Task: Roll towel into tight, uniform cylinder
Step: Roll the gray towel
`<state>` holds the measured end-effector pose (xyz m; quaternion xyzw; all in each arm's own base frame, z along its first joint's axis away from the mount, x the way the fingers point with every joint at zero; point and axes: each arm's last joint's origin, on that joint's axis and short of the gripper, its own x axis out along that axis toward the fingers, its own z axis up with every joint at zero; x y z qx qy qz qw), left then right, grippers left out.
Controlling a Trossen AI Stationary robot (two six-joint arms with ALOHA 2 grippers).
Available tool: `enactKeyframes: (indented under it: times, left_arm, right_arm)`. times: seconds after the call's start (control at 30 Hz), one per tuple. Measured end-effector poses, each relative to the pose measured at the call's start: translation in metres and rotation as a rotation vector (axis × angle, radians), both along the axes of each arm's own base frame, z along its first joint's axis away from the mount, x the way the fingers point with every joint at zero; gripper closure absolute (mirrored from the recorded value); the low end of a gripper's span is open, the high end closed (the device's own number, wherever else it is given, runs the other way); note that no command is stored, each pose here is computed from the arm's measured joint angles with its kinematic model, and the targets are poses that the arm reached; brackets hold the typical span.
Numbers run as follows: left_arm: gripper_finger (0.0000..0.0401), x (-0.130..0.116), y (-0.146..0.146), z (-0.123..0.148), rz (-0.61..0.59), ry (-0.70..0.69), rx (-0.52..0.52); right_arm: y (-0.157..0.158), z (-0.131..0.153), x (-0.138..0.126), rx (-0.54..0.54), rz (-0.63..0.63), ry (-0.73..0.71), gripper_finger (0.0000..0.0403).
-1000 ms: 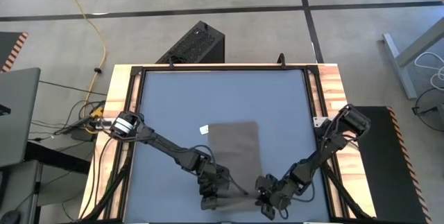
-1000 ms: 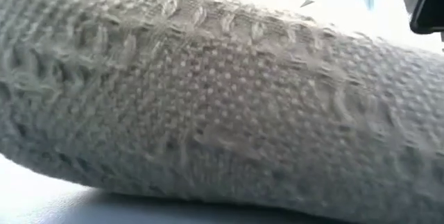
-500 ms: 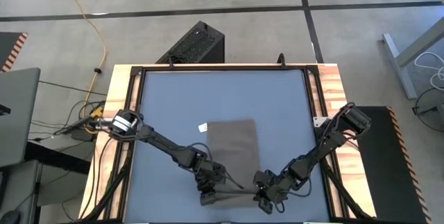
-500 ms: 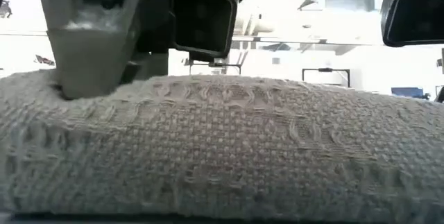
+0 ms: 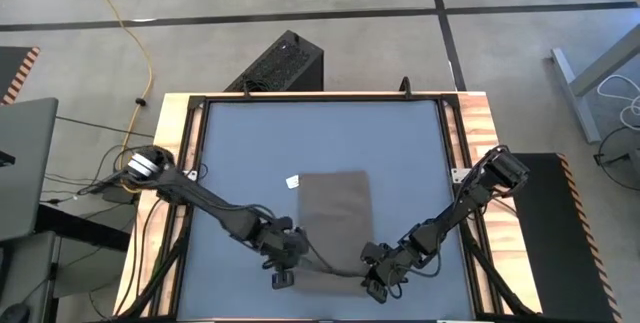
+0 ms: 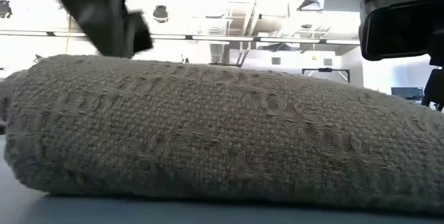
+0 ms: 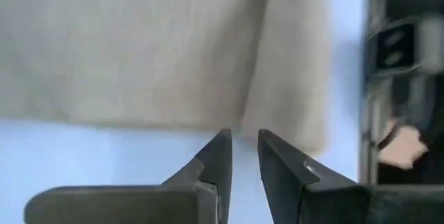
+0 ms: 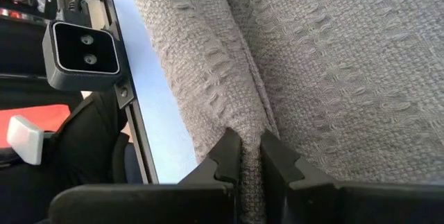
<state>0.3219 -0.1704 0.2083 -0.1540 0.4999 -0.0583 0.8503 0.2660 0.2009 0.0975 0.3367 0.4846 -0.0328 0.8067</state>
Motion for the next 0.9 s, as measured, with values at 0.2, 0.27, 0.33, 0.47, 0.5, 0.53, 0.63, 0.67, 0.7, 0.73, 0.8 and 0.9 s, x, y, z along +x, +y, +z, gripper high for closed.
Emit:
enactKeyframes:
  times: [0.2, 0.27, 0.33, 0.47, 0.5, 0.53, 0.63, 0.67, 0.7, 0.73, 0.8, 0.9]
  left_arm:
    - [0.0342, 0.003, -0.032, 0.017, -0.020, -0.368, 0.150]
    - [0.0342, 0.014, -0.049, 0.010, -0.069, -0.492, 0.151]
    - [0.0342, 0.022, -0.061, -0.012, -0.117, -0.528, 0.151]
    - [0.0345, 0.031, -0.065, -0.058, -0.095, -0.468, 0.220]
    - [0.0348, 0.033, -0.065, -0.062, -0.082, -0.467, 0.224]
    - [0.0352, 0.034, -0.064, -0.065, -0.075, -0.465, 0.222]
    - [0.0370, 0.035, -0.063, -0.075, -0.058, -0.430, 0.212]
    - [0.0377, 0.035, -0.063, -0.076, -0.048, -0.414, 0.215]
    - [0.0384, 0.034, -0.062, -0.077, -0.039, -0.404, 0.216]
    - [0.0391, 0.034, -0.062, -0.077, -0.030, -0.397, 0.215]
    - [0.0398, 0.033, -0.061, -0.078, -0.010, -0.386, 0.223]
    - [0.0399, 0.033, -0.059, -0.079, 0.018, -0.355, 0.211]
  right_arm:
    - [-0.003, 0.000, 0.002, 0.008, -0.005, 0.004, 0.0355]
    - [-0.003, 0.000, 0.003, 0.010, -0.007, 0.003, 0.0355]
    - [-0.003, 0.000, 0.003, 0.016, -0.017, 0.005, 0.0355]
    - [-0.003, 0.000, 0.003, 0.022, -0.025, 0.006, 0.0355]
    - [-0.003, 0.000, 0.003, 0.023, -0.030, 0.006, 0.0355]
    - [-0.003, 0.000, 0.003, 0.024, -0.033, 0.006, 0.0355]
    - [-0.002, 0.000, 0.002, 0.029, -0.048, 0.006, 0.0355]
    - [-0.001, 0.000, 0.002, 0.029, -0.050, 0.002, 0.0355]
    - [0.000, 0.000, 0.001, 0.029, -0.048, -0.002, 0.0355]
    - [0.001, 0.000, 0.000, 0.029, -0.046, -0.007, 0.0354]
    - [0.002, 0.000, 0.000, 0.026, -0.046, -0.015, 0.0353]
    - [0.004, 0.001, -0.002, 0.006, -0.022, -0.033, 0.0352]
